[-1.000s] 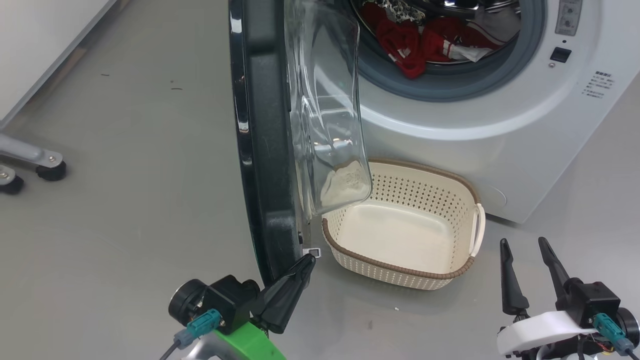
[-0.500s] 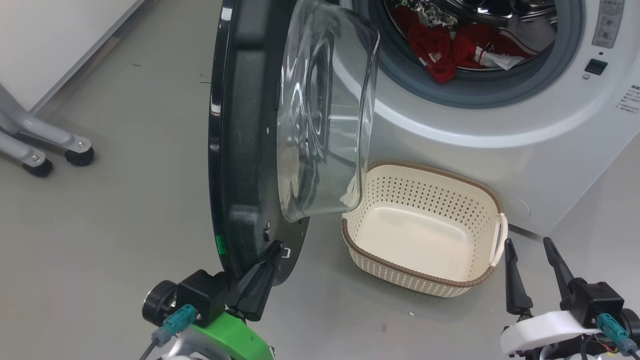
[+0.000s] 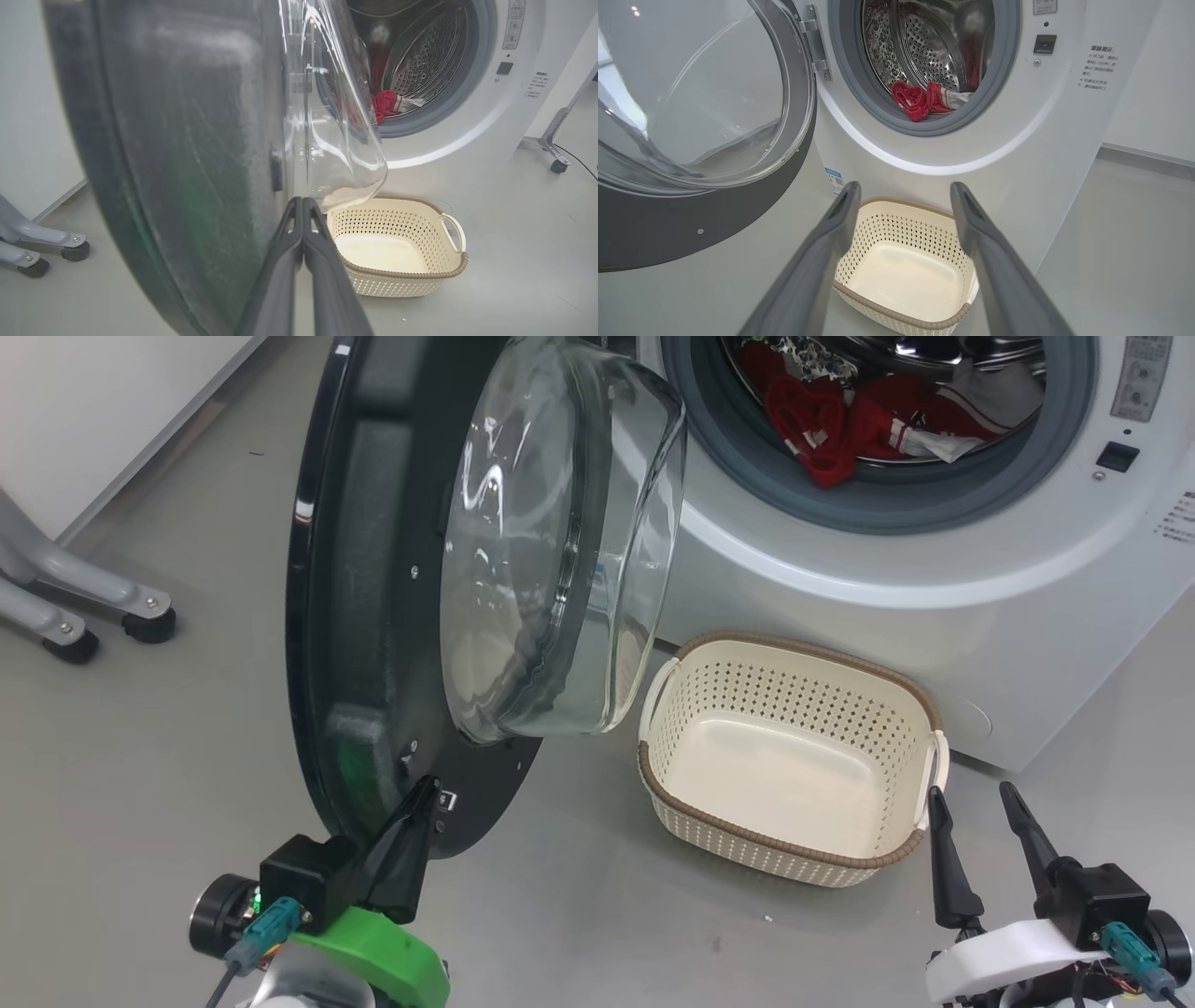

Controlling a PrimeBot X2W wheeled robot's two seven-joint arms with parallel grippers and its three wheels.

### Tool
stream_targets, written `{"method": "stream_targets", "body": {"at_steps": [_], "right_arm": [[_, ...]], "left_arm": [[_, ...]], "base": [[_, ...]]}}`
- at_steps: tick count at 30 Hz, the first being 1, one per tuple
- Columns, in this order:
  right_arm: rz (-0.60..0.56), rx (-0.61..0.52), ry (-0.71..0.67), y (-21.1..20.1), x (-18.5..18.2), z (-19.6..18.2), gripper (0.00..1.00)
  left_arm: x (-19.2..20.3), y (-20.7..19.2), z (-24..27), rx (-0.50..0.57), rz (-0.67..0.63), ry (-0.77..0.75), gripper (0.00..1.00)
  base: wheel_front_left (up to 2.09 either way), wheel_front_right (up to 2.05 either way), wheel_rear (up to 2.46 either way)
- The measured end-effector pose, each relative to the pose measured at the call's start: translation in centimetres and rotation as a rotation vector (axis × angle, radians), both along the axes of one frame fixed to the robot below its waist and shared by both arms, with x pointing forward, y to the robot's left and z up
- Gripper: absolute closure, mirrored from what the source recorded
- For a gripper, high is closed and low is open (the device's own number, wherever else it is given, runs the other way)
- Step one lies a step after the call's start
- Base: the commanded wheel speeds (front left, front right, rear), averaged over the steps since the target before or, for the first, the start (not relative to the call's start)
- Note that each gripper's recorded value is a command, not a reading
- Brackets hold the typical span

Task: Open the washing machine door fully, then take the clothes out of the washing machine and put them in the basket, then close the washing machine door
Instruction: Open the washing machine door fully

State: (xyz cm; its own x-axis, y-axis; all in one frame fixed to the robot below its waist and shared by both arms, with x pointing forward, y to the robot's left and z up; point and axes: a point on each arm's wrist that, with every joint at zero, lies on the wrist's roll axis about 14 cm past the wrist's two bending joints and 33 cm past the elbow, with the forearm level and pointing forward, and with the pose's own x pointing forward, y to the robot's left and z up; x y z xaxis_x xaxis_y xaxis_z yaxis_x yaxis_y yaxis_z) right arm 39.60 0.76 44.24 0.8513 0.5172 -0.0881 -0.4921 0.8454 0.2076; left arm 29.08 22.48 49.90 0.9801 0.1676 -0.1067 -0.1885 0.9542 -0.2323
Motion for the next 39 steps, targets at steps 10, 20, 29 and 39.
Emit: {"method": "stream_targets", "body": {"at_steps": [10,20,29,39], "right_arm": [[-0.031,-0.007,0.008,-1.2,-0.1,-0.3,0.0],[-0.059,-0.008,0.007,-2.3,-0.4,-0.1,0.0],[-0.095,-0.011,0.013,-3.6,-0.5,-0.3,0.0],[-0.121,-0.011,0.027,-4.5,-0.5,-0.8,0.0]], "left_arm": [[-0.4,3.3,-1.7,0.0,0.108,0.046,1.0],[-0.9,6.4,-2.6,0.012,0.195,0.061,1.0],[-1.1,8.3,-3.6,0.019,0.248,0.077,1.0],[-0.8,10.6,-4.2,0.03,0.305,0.092,1.0]], "base": [[0.0,0.0,0.0],[0.0,0.0,0.0],[0.0,0.0,0.0],[0.0,0.0,0.0]]}}
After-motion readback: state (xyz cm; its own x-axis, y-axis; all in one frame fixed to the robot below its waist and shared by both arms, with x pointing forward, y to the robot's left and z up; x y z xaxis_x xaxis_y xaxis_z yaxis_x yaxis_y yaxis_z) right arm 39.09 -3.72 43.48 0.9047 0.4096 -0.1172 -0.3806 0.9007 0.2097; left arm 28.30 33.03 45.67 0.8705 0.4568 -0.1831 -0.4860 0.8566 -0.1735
